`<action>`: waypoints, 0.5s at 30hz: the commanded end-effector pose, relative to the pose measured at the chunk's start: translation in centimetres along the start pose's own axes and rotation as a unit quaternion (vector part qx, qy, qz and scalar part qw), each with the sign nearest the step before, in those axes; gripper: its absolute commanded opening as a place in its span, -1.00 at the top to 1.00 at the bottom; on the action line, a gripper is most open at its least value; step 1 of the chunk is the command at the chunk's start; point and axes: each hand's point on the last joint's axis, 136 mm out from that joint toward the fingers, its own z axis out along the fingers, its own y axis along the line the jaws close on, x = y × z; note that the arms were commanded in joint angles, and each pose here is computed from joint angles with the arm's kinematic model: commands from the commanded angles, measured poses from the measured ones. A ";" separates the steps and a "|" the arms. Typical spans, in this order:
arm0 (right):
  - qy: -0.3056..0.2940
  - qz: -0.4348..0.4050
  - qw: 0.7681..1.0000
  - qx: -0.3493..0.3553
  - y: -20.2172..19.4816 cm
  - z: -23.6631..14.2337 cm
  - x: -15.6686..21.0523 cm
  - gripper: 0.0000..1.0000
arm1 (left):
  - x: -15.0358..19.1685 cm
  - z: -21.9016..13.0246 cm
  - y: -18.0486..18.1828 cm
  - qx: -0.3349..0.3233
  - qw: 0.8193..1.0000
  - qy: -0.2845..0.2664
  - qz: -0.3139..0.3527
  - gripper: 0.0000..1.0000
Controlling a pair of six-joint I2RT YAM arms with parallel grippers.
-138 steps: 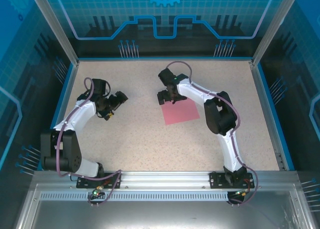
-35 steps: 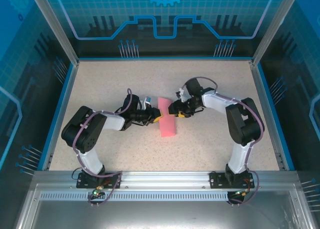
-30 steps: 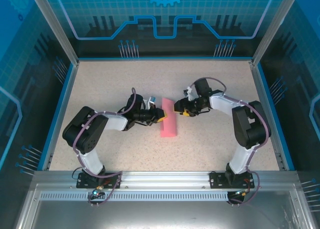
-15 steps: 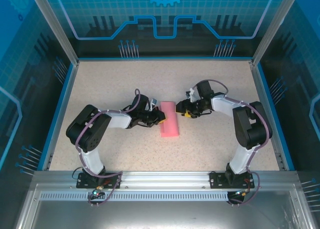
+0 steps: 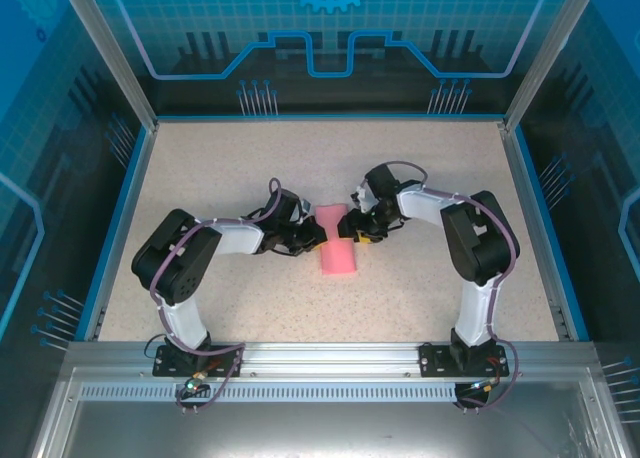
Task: Fold a paper plane with a square sheet of paper (pick it up from the middle)
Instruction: Fold the square sheet of paper in half at the center of the table.
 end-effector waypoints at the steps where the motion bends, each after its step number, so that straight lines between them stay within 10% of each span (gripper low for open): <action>1: 0.025 -0.005 0.999 0.024 -0.4 1.1 0.7 -0.05 | -0.2 -0.3 -0.1 -0.015 1.000 -0.009 0.009 0.83; 15: 0.064 0.007 0.989 0.134 -4.2 3.8 2.4 0.19 | -2.9 -7.1 0.0 -0.089 0.991 -0.101 0.015 0.41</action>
